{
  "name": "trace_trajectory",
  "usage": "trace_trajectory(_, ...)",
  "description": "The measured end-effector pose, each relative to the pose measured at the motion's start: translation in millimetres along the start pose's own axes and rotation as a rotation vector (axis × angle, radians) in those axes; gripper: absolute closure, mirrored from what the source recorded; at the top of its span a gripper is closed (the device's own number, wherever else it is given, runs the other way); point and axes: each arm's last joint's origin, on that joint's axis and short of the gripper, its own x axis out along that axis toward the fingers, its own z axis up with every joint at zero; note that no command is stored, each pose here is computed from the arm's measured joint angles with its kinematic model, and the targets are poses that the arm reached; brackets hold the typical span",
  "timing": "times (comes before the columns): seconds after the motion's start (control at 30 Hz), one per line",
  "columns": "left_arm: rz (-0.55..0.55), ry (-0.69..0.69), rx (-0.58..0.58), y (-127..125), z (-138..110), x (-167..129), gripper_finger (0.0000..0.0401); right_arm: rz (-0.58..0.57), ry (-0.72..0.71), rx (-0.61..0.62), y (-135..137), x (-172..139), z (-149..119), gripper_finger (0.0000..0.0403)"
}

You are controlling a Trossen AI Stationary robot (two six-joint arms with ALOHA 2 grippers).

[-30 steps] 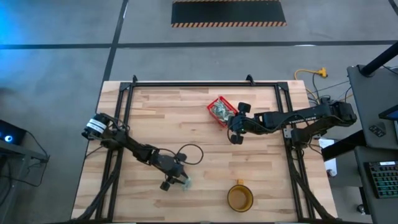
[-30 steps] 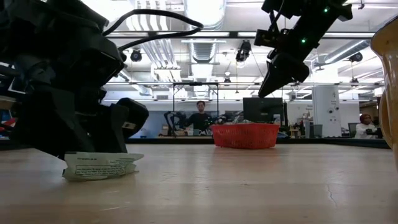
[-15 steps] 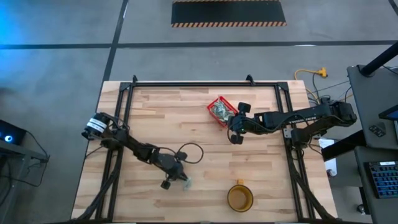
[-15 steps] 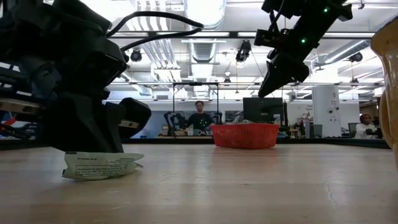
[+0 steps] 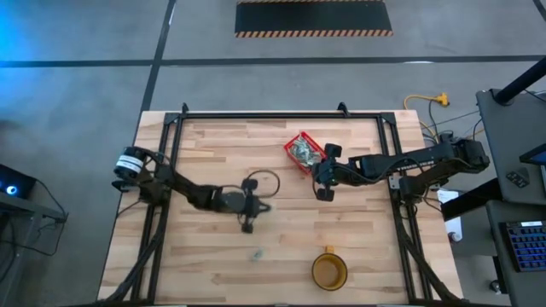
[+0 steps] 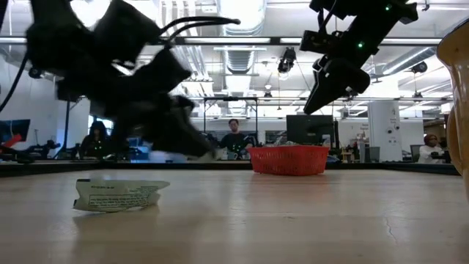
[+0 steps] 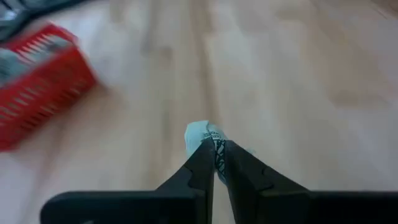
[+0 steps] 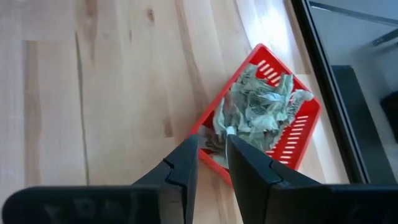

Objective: Pick and place Stevia / Truvia into bins
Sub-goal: Put the stevia packet into the red basket

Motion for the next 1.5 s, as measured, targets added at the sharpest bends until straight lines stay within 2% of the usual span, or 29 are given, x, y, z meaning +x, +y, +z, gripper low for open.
trace_trajectory(0.3,0.197,-0.096,-0.063,76.4,35.5,22.8,0.0386,0.028,-0.019,-0.019,11.3,-5.2,0.7,0.0334)
trace_trajectory(0.53,0.189,-0.113,-0.132,146.7,57.8,32.3,0.0386,0.066,-0.037,-0.061,25.6,-14.3,-0.3,0.0334)
trace_trajectory(0.7,0.174,-0.089,-0.188,181.2,59.8,50.5,0.0386,0.100,-0.073,-0.071,35.6,-25.9,-0.3,0.0330)
trace_trajectory(0.83,0.168,-0.095,-0.195,194.2,61.6,72.2,0.0386,0.125,-0.095,-0.069,43.0,-33.6,-0.9,0.0333)
trace_trajectory(1.0,0.149,-0.013,-0.179,200.8,64.0,91.7,0.0369,0.150,-0.076,-0.050,51.3,-39.8,-5.5,0.0338)
trace_trajectory(1.2,0.135,0.034,-0.159,203.5,68.9,95.7,0.0285,0.156,-0.065,-0.050,58.5,-42.0,-12.1,0.0338)
trace_trajectory(1.4,0.136,0.038,-0.160,205.3,83.9,78.1,0.0203,0.147,-0.053,-0.060,59.3,-39.4,-16.9,0.0340)
trace_trajectory(1.5,0.098,0.143,-0.172,200.0,84.3,64.4,0.0182,0.128,-0.046,-0.065,59.3,-37.4,-20.3,0.0339)
